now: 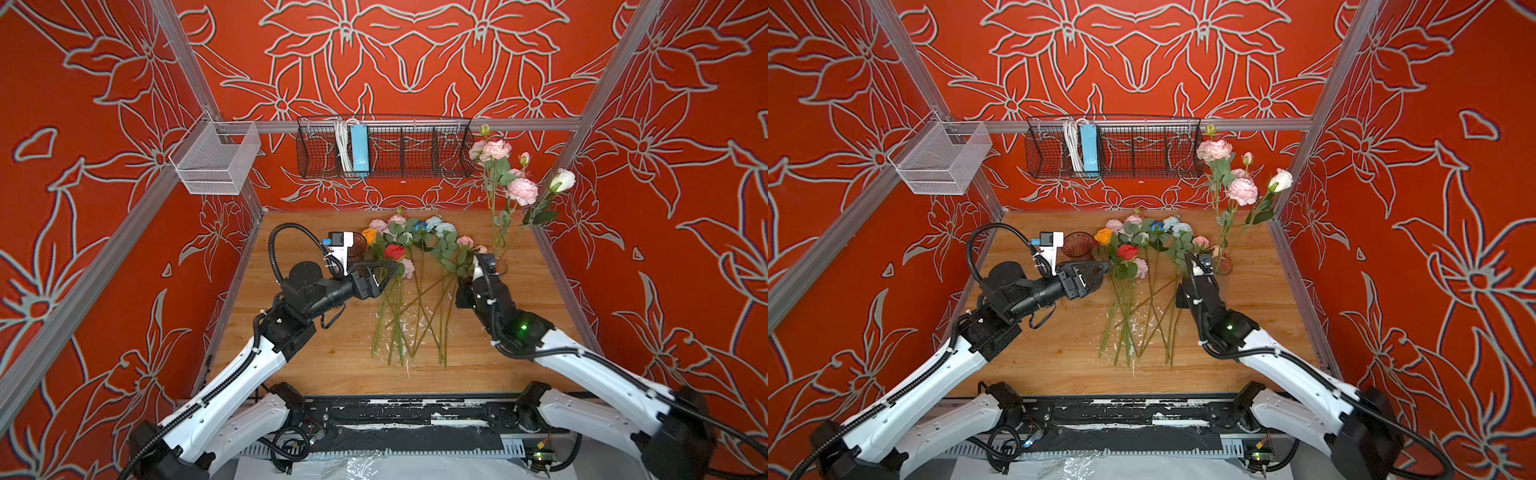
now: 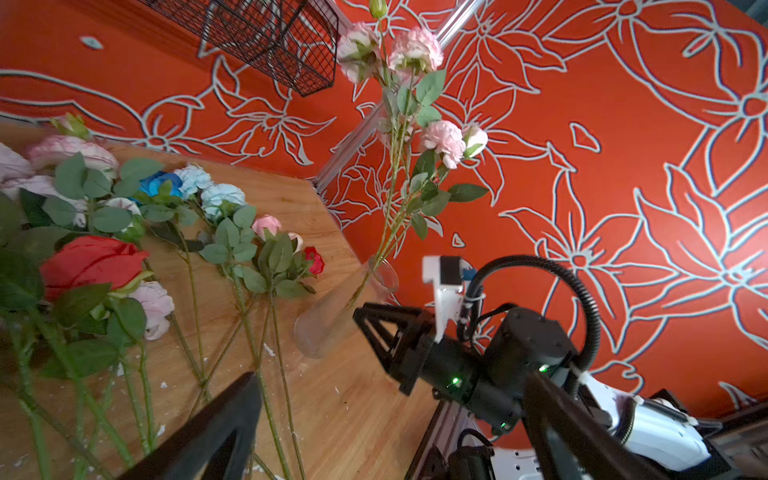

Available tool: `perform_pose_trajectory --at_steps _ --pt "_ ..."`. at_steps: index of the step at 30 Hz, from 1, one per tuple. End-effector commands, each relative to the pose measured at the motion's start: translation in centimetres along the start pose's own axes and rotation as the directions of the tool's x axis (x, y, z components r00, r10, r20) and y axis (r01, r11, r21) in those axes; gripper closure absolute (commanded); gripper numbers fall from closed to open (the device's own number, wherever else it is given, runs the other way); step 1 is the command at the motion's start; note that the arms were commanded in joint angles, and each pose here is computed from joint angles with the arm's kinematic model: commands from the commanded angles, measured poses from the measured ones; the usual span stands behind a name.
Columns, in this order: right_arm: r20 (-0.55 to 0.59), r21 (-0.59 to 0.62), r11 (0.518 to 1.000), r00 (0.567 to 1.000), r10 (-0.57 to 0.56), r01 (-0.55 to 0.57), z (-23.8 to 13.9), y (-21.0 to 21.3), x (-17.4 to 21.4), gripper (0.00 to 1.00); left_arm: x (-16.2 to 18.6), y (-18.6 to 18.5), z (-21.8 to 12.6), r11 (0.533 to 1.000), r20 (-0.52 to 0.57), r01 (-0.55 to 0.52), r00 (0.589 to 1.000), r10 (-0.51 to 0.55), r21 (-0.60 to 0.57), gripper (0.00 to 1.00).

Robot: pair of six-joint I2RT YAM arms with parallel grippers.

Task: Arrange the flowers into the vase
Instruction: 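Move the right gripper back down to the rose bunch on the table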

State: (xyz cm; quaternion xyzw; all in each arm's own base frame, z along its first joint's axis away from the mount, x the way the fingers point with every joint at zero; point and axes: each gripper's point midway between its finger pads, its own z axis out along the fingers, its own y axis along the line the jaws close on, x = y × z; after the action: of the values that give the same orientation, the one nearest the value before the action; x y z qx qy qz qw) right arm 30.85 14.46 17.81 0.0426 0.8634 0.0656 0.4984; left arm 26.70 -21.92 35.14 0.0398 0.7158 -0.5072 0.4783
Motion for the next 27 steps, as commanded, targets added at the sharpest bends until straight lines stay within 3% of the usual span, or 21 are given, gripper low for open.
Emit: perform_pose_trajectory --at_steps 1,6,11,17,22,27 --pt "-0.066 0.111 0.994 0.998 0.025 -0.018 1.8 -0.4 1.4 0.70 -0.6 0.6 -0.2 1.000 0.026 0.001 1.000 -0.001 -0.027 0.02" --pt "-0.160 0.238 0.971 0.987 0.008 0.031 4.4 -1.3 4.2 0.68 -0.6 1.0 0.0 0.999 0.023 0.007 1.000 -0.006 -0.036 0.02" --pt "-0.249 0.196 0.979 0.969 0.001 0.050 6.6 -0.2 7.5 0.47 -0.4 1.1 0.3 0.999 0.004 0.018 1.000 -0.018 -0.028 0.02" --pt "-0.310 0.206 0.976 0.951 -0.006 0.073 8.3 0.1 9.8 0.38 -0.3 1.1 0.4 1.000 -0.004 0.023 1.000 -0.023 -0.020 0.02" --pt "-0.345 0.164 0.985 0.939 0.000 0.061 9.3 1.1 11.2 0.41 -0.4 1.0 0.4 1.000 -0.001 0.022 1.000 -0.022 -0.018 0.02" --pt "-0.364 0.070 0.996 0.931 -0.029 0.058 10.1 2.8 11.9 0.58 -0.3 1.0 0.5 0.999 -0.008 0.029 1.000 -0.029 -0.013 0.02"
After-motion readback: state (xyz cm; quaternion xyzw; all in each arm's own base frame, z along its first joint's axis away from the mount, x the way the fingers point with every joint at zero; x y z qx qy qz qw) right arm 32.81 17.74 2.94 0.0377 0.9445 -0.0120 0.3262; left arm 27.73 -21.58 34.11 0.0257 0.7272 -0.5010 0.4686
